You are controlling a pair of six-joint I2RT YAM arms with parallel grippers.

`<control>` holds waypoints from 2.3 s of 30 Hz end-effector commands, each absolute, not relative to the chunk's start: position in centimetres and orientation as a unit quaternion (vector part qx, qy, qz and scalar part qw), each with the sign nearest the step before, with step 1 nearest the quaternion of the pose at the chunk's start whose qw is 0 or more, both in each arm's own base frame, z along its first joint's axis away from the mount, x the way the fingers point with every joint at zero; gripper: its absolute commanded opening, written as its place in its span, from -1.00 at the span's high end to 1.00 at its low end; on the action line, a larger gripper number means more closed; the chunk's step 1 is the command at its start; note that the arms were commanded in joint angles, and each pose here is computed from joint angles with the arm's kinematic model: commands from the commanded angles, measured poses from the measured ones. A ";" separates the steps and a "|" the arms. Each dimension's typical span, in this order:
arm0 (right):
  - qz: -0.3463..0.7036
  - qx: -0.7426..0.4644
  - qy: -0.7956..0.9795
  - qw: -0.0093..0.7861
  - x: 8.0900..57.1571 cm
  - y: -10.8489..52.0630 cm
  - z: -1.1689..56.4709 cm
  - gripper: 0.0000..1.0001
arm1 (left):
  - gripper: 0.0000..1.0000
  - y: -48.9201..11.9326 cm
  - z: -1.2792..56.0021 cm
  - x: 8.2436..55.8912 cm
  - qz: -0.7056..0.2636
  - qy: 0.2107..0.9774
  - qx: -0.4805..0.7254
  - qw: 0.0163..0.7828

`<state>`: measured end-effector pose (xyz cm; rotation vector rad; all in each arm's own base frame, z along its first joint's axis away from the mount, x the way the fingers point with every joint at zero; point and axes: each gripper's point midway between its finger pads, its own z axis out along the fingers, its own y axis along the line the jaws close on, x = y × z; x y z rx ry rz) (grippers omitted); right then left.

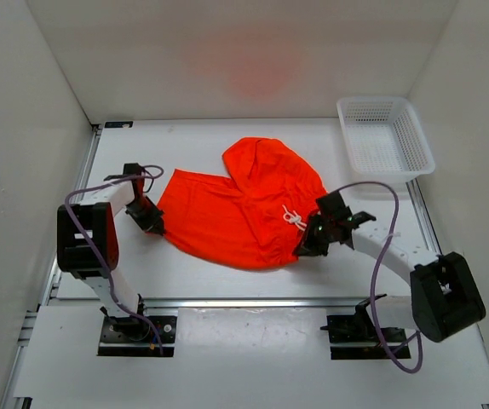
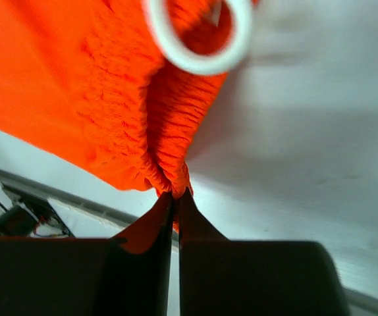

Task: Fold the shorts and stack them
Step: Flatten the shorts out

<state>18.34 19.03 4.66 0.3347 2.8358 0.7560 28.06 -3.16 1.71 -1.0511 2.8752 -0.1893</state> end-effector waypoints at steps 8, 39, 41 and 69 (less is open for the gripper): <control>0.232 0.038 0.941 0.243 29.8 15.5 15.9 1.00 | 0.80 -3.3 12.8 35.4 -0.124 0.924 -0.313 0.180; 0.084 0.222 0.949 0.210 36.0 7.1 9.6 -0.34 | -0.43 -18.2 17.3 46.6 -0.112 0.964 -0.064 0.232; 0.090 0.220 0.948 0.213 37.1 7.4 9.6 -0.36 | -0.46 -19.9 17.3 48.3 -0.122 0.960 -0.054 0.248; 0.119 0.200 0.955 0.186 38.0 7.9 8.4 -0.58 | -0.20 -25.0 5.4 55.8 -0.147 0.954 -0.084 0.248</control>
